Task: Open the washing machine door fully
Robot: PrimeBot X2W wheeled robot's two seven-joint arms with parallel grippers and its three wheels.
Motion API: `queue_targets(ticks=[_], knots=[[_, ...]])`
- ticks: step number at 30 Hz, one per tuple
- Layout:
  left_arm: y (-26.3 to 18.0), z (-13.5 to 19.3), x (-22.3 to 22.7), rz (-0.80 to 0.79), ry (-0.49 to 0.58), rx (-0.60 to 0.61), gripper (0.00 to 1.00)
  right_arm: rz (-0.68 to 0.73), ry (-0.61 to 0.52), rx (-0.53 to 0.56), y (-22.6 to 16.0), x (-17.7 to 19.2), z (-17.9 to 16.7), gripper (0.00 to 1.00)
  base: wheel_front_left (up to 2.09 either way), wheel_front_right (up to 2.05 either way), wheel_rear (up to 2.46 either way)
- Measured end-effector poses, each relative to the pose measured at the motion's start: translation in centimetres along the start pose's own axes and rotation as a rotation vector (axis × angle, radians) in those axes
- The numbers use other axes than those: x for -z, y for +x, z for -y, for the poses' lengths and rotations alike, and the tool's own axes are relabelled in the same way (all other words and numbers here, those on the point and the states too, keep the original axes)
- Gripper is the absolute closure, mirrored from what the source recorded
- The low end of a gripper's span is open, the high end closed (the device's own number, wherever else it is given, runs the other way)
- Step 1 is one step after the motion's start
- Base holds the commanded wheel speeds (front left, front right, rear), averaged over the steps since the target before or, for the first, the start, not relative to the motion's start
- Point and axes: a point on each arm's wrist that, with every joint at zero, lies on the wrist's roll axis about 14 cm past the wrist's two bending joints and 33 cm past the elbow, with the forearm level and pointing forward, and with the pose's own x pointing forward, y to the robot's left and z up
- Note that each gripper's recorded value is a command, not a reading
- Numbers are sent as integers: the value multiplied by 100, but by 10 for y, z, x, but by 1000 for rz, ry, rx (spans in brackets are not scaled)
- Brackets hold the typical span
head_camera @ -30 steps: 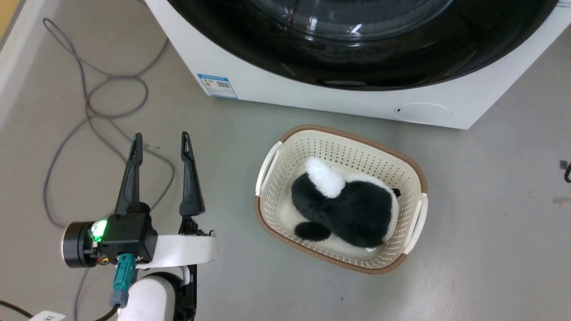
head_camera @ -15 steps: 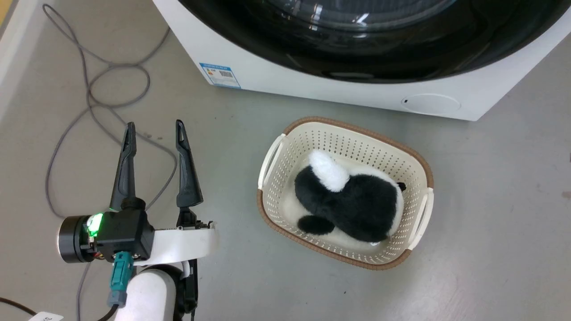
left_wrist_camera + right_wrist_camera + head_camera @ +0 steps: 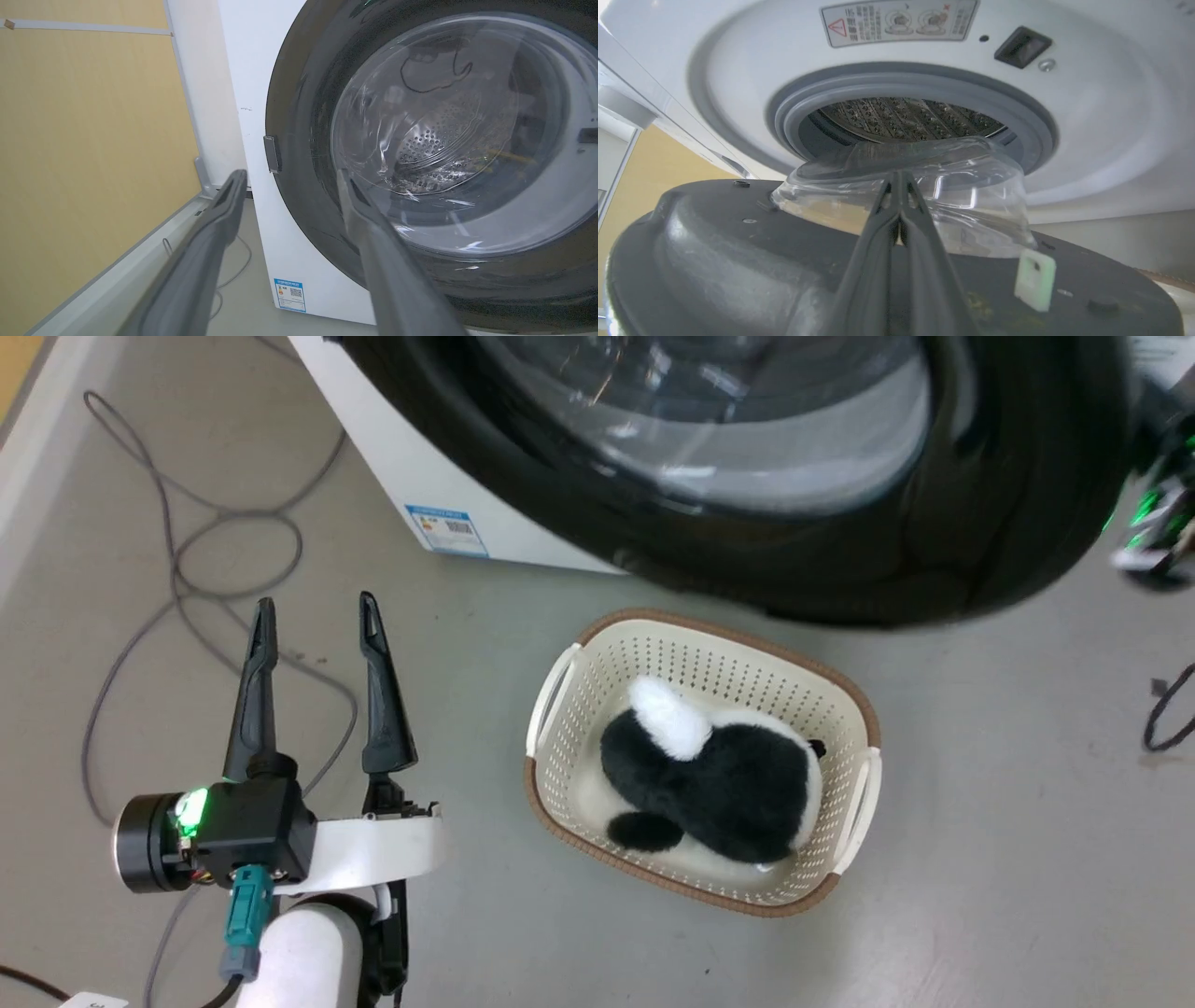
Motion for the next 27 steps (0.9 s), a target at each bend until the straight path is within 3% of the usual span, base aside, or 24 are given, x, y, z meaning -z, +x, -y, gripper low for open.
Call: queue_targets(ticks=[18,27], knots=[[-28,3,-18,15,-32,40,0,-278,-63,-92,-72,102,-40,100,0,0,0],[-45,-3,-16,-10,-32,35,0,-439,-42,-159,-107,177,-54,100,0,0,0]])
